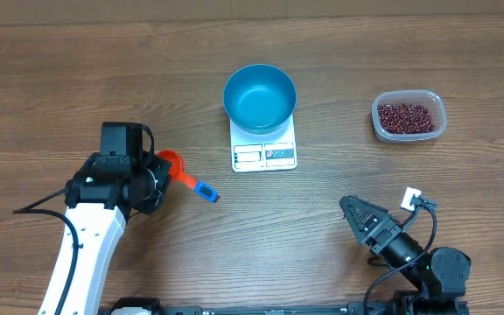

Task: Scoop item into bowl and weigh 150g on scale
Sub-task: 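Grasp the red measuring cup rim with the left gripper and lift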

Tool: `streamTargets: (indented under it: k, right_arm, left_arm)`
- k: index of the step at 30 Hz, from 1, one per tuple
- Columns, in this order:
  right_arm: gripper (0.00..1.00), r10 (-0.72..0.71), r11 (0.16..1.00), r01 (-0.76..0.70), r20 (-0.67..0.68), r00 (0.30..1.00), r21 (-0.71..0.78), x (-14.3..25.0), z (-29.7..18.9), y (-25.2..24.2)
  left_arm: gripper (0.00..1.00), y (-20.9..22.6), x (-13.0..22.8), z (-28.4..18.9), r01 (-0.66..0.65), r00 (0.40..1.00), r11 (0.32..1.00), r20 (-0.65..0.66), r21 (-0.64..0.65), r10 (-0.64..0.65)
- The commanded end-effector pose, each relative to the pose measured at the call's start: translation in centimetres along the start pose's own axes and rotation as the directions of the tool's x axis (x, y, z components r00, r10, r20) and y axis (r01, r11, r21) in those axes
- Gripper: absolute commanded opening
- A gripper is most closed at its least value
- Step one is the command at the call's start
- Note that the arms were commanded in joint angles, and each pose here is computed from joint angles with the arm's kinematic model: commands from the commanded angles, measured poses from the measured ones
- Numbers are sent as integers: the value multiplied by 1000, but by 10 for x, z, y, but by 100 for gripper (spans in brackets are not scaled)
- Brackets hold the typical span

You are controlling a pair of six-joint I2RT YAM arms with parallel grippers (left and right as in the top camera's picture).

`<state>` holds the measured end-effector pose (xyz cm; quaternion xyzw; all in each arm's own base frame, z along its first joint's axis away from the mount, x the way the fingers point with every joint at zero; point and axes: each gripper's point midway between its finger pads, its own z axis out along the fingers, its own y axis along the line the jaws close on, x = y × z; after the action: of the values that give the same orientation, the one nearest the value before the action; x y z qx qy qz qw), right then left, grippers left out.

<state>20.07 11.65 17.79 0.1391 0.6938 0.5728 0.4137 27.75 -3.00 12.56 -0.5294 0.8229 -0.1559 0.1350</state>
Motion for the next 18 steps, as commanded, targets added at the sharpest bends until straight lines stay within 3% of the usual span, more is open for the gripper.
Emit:
streamTargets:
  k: [1, 3, 11, 18]
  right_arm:
    - [100, -63, 998, 63, -15, 998, -8, 4, 0, -1]
    - [100, -148, 989, 147, -24, 989, -16, 6, 0, 0]
    - [100, -214, 977, 213, -30, 976, -23, 7, 0, 0]
    - [100, -160, 986, 159, -27, 987, -44, 4, -1, 14]
  left_arm:
    - [4, 0, 2, -5, 17, 1000, 1000, -10, 3, -17]
    - [4, 1, 3, -5, 18, 1000, 1000, -13, -2, -18]
    - [4, -1, 12, -6, 18, 998, 1000, -65, 12, -18]
    - [4, -7, 26, -6, -3, 993, 999, -122, 35, 7]
